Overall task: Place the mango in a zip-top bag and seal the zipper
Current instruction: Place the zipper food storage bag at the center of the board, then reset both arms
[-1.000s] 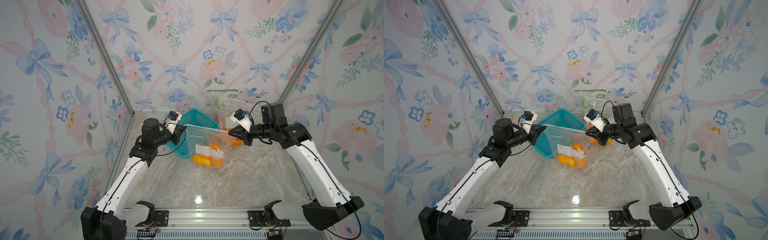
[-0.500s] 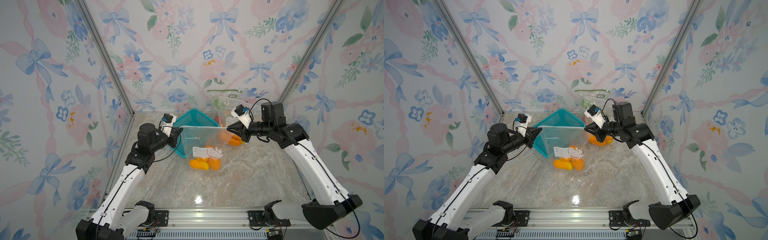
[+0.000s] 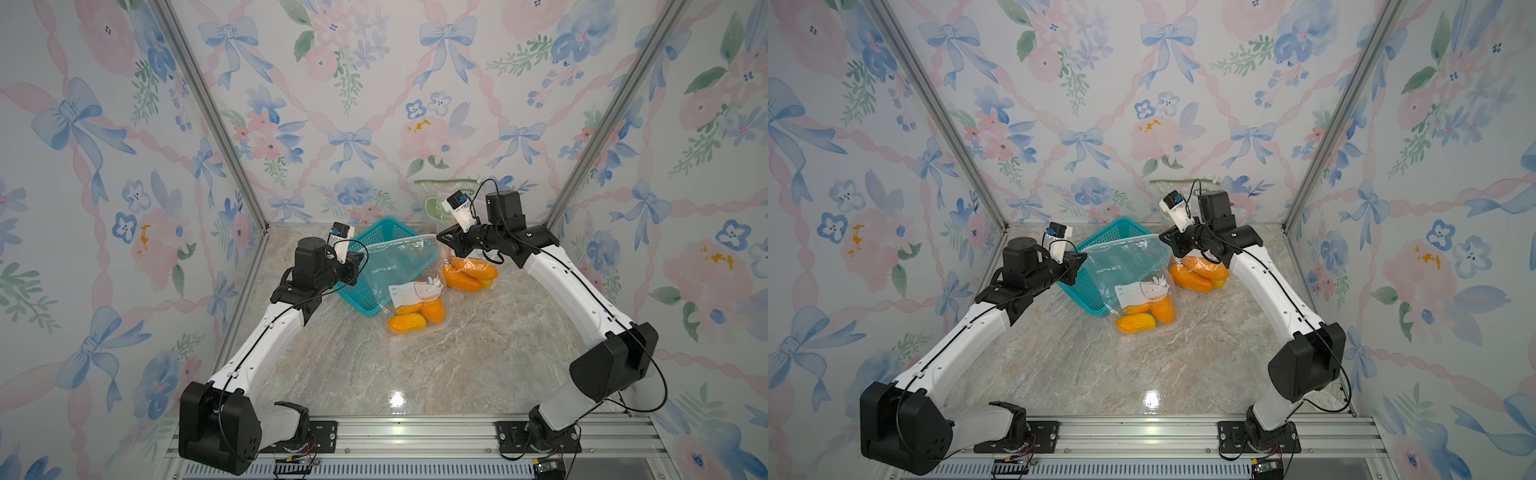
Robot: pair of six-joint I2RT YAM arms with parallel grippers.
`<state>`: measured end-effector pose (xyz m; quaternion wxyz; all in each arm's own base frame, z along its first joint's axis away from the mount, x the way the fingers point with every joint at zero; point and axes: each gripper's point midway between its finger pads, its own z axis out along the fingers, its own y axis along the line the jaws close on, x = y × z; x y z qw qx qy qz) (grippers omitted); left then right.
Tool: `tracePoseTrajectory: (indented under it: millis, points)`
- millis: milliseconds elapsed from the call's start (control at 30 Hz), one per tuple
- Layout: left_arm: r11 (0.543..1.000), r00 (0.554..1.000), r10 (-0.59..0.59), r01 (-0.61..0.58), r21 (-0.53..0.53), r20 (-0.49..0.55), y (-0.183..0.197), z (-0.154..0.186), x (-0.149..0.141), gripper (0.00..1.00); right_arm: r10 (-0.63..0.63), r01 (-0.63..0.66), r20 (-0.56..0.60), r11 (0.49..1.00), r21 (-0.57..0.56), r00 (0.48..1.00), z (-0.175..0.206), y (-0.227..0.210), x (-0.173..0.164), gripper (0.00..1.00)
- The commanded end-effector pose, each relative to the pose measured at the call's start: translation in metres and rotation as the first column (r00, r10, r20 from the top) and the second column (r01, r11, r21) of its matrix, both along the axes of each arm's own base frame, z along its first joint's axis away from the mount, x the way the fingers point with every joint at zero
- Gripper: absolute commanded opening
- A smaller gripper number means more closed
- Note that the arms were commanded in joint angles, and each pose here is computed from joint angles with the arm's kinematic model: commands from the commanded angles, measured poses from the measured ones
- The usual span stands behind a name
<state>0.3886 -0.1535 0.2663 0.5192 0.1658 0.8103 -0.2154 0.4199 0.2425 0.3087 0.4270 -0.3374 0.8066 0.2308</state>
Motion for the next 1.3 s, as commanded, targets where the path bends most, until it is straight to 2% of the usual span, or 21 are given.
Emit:
tracePoseTrajectory:
  millis: [0,100,167,200,367,433,500,600,800,967,1133,1200,1267]
  points:
    - [0.998,0.998,0.059,-0.059,-0.012,0.009,0.008,0.005,0.017,0.00,-0.069,0.069,-0.003,0.998,-0.001,0.998,0.000,-0.005,0.019,0.15]
    - [0.995,0.994,0.104,-0.104,-0.004,0.022,0.013,0.007,0.028,0.00,-0.090,0.090,-0.005,0.996,-0.003,0.996,0.001,-0.007,0.026,0.41]
    - [0.993,0.992,0.119,-0.119,0.001,0.027,0.014,0.008,0.034,0.04,-0.108,0.108,-0.002,0.994,-0.001,0.994,0.004,-0.009,0.029,0.60]
    - [0.992,0.992,0.122,-0.123,0.002,0.026,0.014,0.007,0.038,0.07,-0.119,0.119,-0.002,0.993,0.002,0.993,0.006,-0.010,0.030,0.65]
    - [0.995,0.995,0.099,-0.098,-0.008,0.016,0.008,0.005,0.045,0.42,-0.190,0.190,-0.002,0.982,-0.005,0.982,0.015,-0.023,0.032,0.88]
    - [0.995,0.995,0.100,-0.099,-0.014,0.023,0.008,0.009,0.045,0.59,-0.220,0.220,-0.004,0.975,-0.005,0.975,0.021,-0.030,0.030,0.95]
    - [0.995,0.994,0.103,-0.103,-0.018,0.035,0.009,0.015,0.044,0.75,-0.242,0.242,-0.006,0.970,0.005,0.970,0.027,-0.035,0.027,1.00]
    - [0.991,0.989,0.130,-0.129,-0.024,0.064,0.014,0.028,0.038,0.98,-0.263,0.263,-0.007,0.964,0.026,0.965,0.038,-0.041,0.021,0.99]
    - [0.966,0.956,0.258,-0.256,-0.037,0.139,0.042,0.054,0.019,0.98,-0.392,0.392,-0.008,0.919,0.049,0.920,0.056,-0.066,0.005,0.99]
    - [0.858,0.840,0.512,-0.508,-0.070,0.180,0.095,0.065,-0.004,0.98,-0.538,0.537,0.016,0.841,0.062,0.843,0.053,-0.105,-0.017,0.99]
    - [0.710,0.683,0.702,-0.692,-0.128,0.203,0.142,0.061,-0.035,0.98,-0.665,0.657,0.051,0.745,0.119,0.745,0.038,-0.146,-0.049,0.99]
    - [0.668,0.640,0.742,-0.730,-0.141,0.200,0.153,0.052,-0.044,0.98,-0.707,0.698,0.059,0.706,0.121,0.705,0.025,-0.162,-0.060,0.99]
    - [0.657,0.629,0.752,-0.738,-0.153,0.195,0.156,0.042,-0.051,0.98,-0.736,0.727,0.068,0.676,0.122,0.673,0.008,-0.173,-0.070,0.99]
